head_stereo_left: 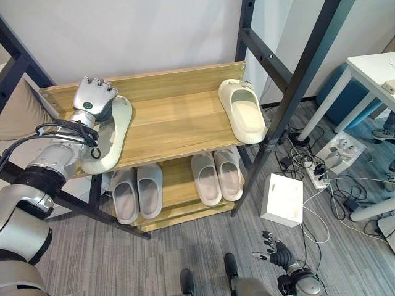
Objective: Arrange the slippers neatly on the shoe rack.
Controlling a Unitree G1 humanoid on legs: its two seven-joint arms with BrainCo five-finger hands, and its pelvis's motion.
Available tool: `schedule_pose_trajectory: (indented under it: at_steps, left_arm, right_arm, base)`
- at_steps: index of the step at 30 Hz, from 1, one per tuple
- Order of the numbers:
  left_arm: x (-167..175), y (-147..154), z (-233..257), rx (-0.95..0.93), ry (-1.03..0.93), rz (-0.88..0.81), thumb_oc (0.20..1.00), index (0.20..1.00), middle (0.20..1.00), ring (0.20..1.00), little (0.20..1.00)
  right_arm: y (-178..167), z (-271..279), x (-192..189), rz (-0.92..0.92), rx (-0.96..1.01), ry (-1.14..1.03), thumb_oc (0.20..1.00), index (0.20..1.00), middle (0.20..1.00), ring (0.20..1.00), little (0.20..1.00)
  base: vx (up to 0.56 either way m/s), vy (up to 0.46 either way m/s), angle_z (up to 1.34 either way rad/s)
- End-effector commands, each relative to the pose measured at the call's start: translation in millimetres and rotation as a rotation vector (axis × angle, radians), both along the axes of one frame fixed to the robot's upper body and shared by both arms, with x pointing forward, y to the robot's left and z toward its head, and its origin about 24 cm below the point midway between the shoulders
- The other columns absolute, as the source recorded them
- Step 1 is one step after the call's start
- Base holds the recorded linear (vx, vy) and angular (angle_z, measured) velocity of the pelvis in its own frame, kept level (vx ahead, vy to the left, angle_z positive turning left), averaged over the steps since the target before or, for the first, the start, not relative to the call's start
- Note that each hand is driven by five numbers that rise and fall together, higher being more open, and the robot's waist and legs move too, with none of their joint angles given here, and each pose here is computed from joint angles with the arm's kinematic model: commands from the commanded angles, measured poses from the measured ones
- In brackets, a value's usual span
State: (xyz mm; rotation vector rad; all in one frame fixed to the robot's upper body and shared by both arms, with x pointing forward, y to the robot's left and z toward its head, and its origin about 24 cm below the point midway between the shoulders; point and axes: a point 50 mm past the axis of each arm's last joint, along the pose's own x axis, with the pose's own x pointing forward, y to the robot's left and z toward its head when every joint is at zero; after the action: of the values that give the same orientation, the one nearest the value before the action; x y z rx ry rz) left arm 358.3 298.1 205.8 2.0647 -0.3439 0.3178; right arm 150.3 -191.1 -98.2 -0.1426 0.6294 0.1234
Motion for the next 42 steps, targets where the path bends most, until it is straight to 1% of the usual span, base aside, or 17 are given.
schedule_pose_trajectory:
  at_steps: [1, 2, 3, 4, 5, 6, 9, 10, 12, 14, 21, 28, 33, 34, 35, 38, 42]
  left_arm:
    - [3.8, 5.3, 64.8, -0.055, -0.216, 0.039, 0.2, 0.2, 0.2, 0.2, 0.2]
    - [3.8, 5.3, 64.8, -0.055, -0.216, 0.039, 0.2, 0.2, 0.2, 0.2, 0.2]
    - [5.6, -20.7, 68.5, -0.053, -0.242, -0.074, 0.2, 0.2, 0.2, 0.2, 0.2]
    - [5.4, -20.7, 68.3, -0.053, -0.242, -0.074, 0.2, 0.2, 0.2, 0.2, 0.2]
    - [6.1, -38.9, 69.9, -0.058, -0.263, -0.146, 0.2, 0.2, 0.2, 0.2, 0.2]
    - [5.9, -38.7, 69.7, -0.059, -0.263, -0.145, 0.2, 0.2, 0.2, 0.2, 0.2]
    - [4.1, -74.9, 72.7, -0.069, -0.299, -0.28, 0.2, 0.2, 0.2, 0.2, 0.2]
    - [4.1, -75.0, 72.7, -0.069, -0.299, -0.28, 0.2, 0.2, 0.2, 0.2, 0.2]
    - [6.2, -95.1, 76.4, -0.043, -0.3, -0.338, 0.2, 0.2, 0.2, 0.2, 0.2]
    - [9.9, -103.8, 79.1, -0.026, -0.298, -0.35, 0.2, 0.2, 0.2, 0.2, 0.2]
    - [22.8, -113.5, 81.5, 0.027, -0.253, -0.321, 0.2, 0.2, 0.2, 0.2, 0.2]
    - [39.2, -102.1, 83.9, 0.044, -0.202, -0.2, 0.2, 0.2, 0.2, 0.2, 0.2]
    - [43.6, -100.5, 88.8, 0.026, -0.201, -0.162, 0.2, 0.2, 0.2, 0.2, 0.2]
    - [44.6, -99.5, 89.5, 0.019, -0.201, -0.151, 0.696, 0.696, 0.696, 0.696, 0.696]
    - [44.6, -99.7, 89.5, 0.019, -0.201, -0.151, 1.0, 1.0, 1.0, 1.0, 1.0]
    - [48.2, -101.3, 88.0, 0.021, -0.173, -0.129, 1.0, 1.0, 1.0, 1.0, 1.0]
    - [46.5, -110.8, 94.0, 0.008, -0.186, -0.169, 1.0, 1.0, 1.0, 1.0, 1.0]
  right_arm:
    - [-1.1, 23.2, 24.6, -0.026, 0.035, -0.153, 1.0, 1.0, 1.0, 1.0, 1.0]
    - [-1.2, 23.2, 24.6, -0.026, 0.035, -0.153, 1.0, 1.0, 1.0, 1.0, 1.0]
    - [0.0, 21.3, 22.9, -0.035, 0.039, -0.143, 1.0, 1.0, 1.0, 1.0, 1.0]
    - [-0.2, 21.3, 22.9, -0.035, 0.038, -0.143, 1.0, 1.0, 1.0, 1.0, 1.0]
    - [0.3, 20.5, 22.1, -0.037, 0.037, -0.139, 1.0, 1.0, 1.0, 1.0, 1.0]
    - [0.1, 20.5, 22.0, -0.037, 0.036, -0.138, 1.0, 1.0, 1.0, 1.0, 1.0]
    - [-0.2, 19.4, 20.3, -0.045, 0.031, -0.129, 1.0, 1.0, 1.0, 1.0, 1.0]
    - [-0.4, 19.5, 20.3, -0.045, 0.03, -0.129, 1.0, 1.0, 1.0, 1.0, 1.0]
    - [-3.4, 21.3, 20.5, -0.051, 0.027, -0.133, 1.0, 1.0, 1.0, 1.0, 1.0]
    - [-5.9, 23.7, 21.3, -0.058, 0.028, -0.141, 1.0, 1.0, 1.0, 1.0, 1.0]
    - [-15.1, 26.9, 17.4, -0.088, 0.037, -0.147, 1.0, 1.0, 1.0, 1.0, 1.0]
    - [-27.2, 28.4, 10.8, -0.116, 0.027, -0.143, 1.0, 1.0, 1.0, 1.0, 1.0]
    - [-30.5, 27.7, 7.2, -0.115, 0.015, -0.134, 1.0, 1.0, 1.0, 1.0, 1.0]
    - [-30.2, 27.2, 6.8, -0.114, 0.016, -0.131, 1.0, 1.0, 1.0, 1.0, 1.0]
    - [-30.2, 27.2, 6.8, -0.114, 0.016, -0.131, 1.0, 1.0, 1.0, 1.0, 1.0]
    - [-30.9, 25.0, 4.4, -0.118, 0.015, -0.116, 1.0, 1.0, 1.0, 1.0, 1.0]
    - [-27.2, 20.9, 2.4, -0.126, 0.03, -0.097, 1.0, 1.0, 1.0, 1.0, 1.0]
  base:
    - [0.0, -0.003, -0.14]
    - [0.01, -0.019, -0.17]
    - [0.01, -0.015, -0.13]
    - [0.0, -0.032, -0.05]
    - [0.0, 0.0, 0.0]
    - [-0.02, -0.031, 0.01]
    - [0.0, -0.031, 0.0]
    - [-0.01, -0.051, 0.0]
    - [-0.03, -0.054, 0.0]
    - [-0.03, -0.066, -0.04]
    - [-0.01, -0.061, -0.04]
    - [0.01, -0.056, -0.13]
    - [0.02, -0.049, -0.12]
    - [0.01, -0.024, -0.07]
    - [0.01, -0.031, -0.05]
    - [0.01, -0.022, -0.02]
    - [0.0, -0.034, 0.03]
